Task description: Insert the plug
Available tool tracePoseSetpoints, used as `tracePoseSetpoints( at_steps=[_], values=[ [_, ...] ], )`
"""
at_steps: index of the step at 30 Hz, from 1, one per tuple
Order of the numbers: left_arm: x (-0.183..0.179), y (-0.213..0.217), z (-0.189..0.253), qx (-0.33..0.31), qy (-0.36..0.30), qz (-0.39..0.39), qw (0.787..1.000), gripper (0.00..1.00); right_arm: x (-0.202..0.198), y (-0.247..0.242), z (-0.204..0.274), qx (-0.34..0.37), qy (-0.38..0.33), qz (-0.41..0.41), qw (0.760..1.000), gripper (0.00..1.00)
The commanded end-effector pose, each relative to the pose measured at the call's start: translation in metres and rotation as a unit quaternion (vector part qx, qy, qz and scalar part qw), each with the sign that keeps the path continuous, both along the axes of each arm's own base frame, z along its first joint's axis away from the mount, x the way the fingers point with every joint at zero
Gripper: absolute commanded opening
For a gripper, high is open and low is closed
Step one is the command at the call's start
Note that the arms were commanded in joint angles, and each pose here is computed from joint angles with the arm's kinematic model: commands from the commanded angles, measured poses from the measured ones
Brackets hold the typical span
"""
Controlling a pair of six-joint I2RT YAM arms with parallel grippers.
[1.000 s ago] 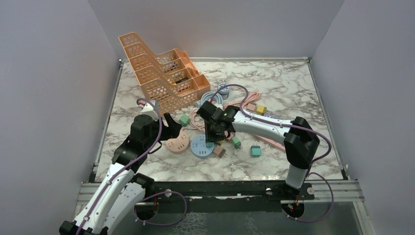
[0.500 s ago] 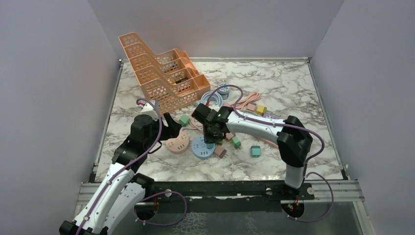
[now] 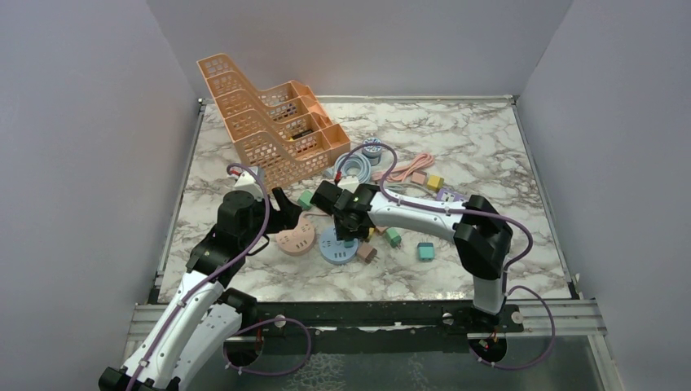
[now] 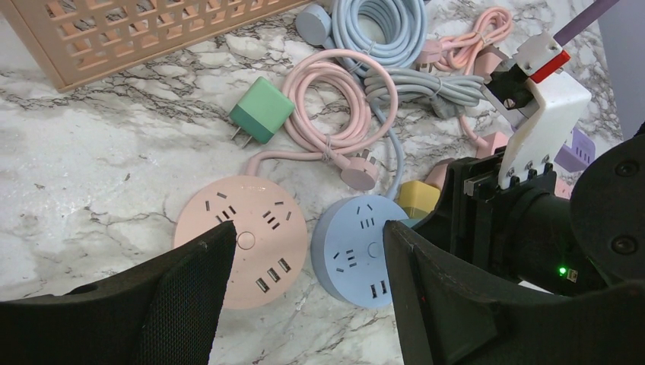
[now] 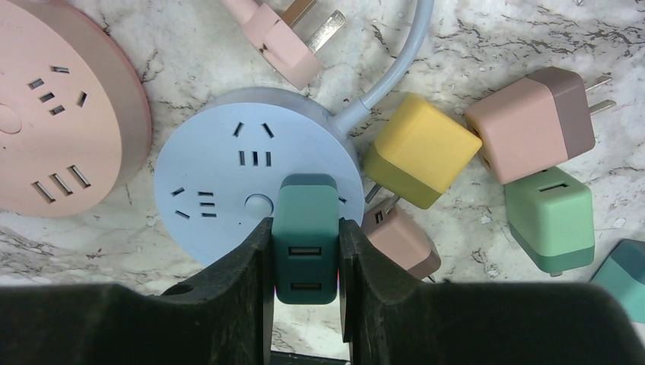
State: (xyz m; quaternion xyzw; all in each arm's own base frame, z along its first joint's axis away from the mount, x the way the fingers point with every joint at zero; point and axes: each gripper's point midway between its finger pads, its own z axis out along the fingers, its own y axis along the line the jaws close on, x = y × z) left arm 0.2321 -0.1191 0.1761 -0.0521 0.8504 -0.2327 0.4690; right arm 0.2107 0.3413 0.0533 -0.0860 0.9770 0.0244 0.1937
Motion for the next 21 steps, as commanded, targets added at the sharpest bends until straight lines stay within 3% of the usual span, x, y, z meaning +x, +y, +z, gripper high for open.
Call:
tracePoseSetpoints(
  at_steps=[1, 7, 12, 13, 17, 21],
  values=[
    [0.002, 0.003, 0.000, 0.002, -0.006, 0.011, 1.000, 0.73, -0.046, -0.042, -0.096, -0.104, 0.108, 0.019, 0.989, 0.01],
    [0.002, 0.004, 0.000, 0.004, -0.006, 0.014, 1.000, 0.73, -0.069, -0.058, -0.125, -0.129, 0.166, 0.036, 0.977, 0.01],
    [0.002, 0.002, 0.001, 0.004, -0.004, 0.007, 1.000, 0.74, -0.038, -0.023, -0.070, -0.090, 0.110, 0.034, 0.989, 0.01],
    [0.002, 0.002, 0.001, 0.005, -0.003, 0.007, 1.000, 0.74, -0.028, -0.014, -0.053, -0.080, 0.089, 0.034, 0.992, 0.05],
    [0.003, 0.001, 0.002, 0.010, -0.003, 0.001, 1.000, 0.75, 0.002, 0.020, 0.013, -0.010, 0.021, 0.027, 0.999, 0.38],
    [0.003, -0.001, 0.002, 0.012, 0.000, -0.008, 1.000, 0.76, 0.013, 0.034, 0.066, 0.067, -0.029, 0.020, 0.997, 0.55]
  ],
)
